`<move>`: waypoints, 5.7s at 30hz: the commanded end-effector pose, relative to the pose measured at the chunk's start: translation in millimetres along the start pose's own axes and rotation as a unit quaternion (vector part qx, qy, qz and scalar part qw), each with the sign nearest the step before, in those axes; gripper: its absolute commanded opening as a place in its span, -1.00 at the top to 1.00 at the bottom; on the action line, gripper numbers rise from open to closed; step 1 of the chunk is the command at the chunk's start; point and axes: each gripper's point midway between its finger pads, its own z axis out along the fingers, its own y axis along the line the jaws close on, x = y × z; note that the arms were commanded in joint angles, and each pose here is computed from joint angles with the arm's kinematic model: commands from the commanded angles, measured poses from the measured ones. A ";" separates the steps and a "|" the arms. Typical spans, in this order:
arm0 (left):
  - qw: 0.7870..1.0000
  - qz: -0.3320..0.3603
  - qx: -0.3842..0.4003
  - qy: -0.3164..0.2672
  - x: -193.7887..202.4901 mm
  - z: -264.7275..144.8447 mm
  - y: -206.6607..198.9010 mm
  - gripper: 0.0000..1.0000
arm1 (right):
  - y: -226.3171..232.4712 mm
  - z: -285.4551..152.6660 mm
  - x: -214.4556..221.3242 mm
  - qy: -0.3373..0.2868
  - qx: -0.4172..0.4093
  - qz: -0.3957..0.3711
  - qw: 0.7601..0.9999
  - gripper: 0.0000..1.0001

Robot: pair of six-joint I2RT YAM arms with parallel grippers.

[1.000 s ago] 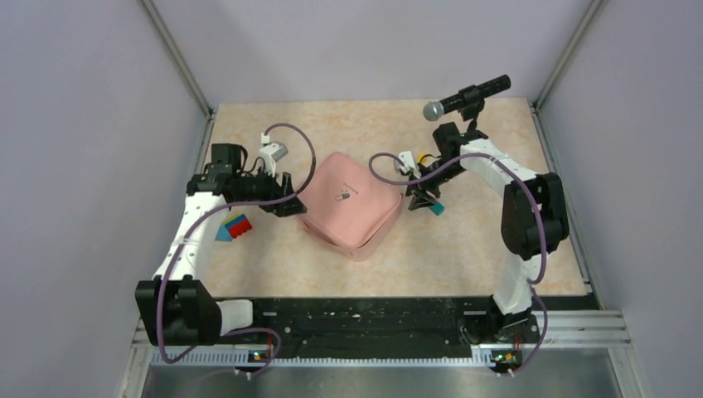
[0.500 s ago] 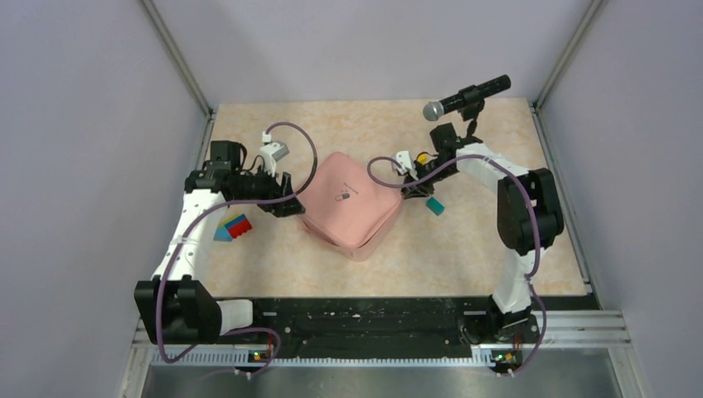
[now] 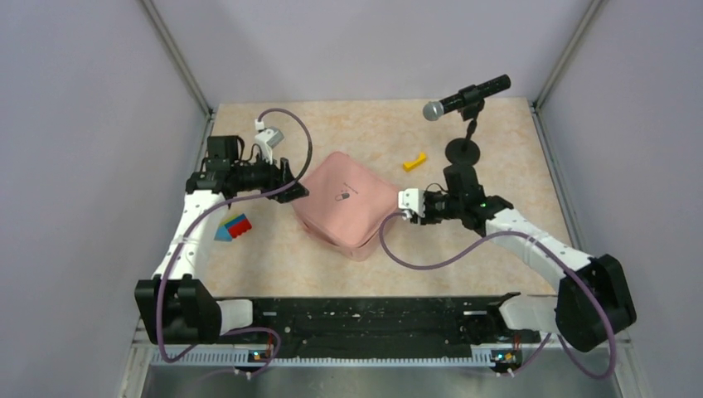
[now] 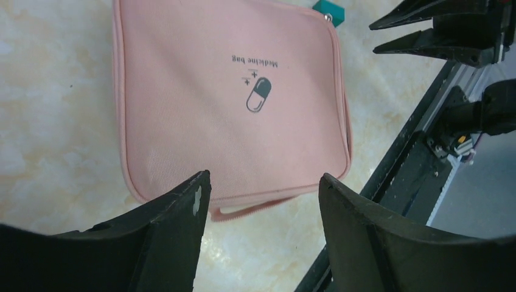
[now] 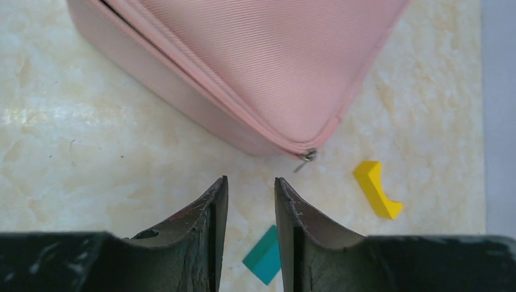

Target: Organize the medicine kit

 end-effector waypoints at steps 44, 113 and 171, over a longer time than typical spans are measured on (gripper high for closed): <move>0.998 -0.033 0.045 0.013 -7.2 28.6 19.1 -0.34 | -90.0 41.5 20.9 -0.034 -0.035 0.102 0.994 0.85; 0.995 -0.083 0.046 0.018 9.4 41.1 26.8 -0.31 | -31.4 14.2 -5.1 -0.084 -0.105 0.177 0.975 1.00; 0.995 -0.090 -0.038 -0.016 -22.4 39.5 49.9 -0.35 | -63.3 47.3 0.2 0.073 -0.062 0.149 0.984 1.00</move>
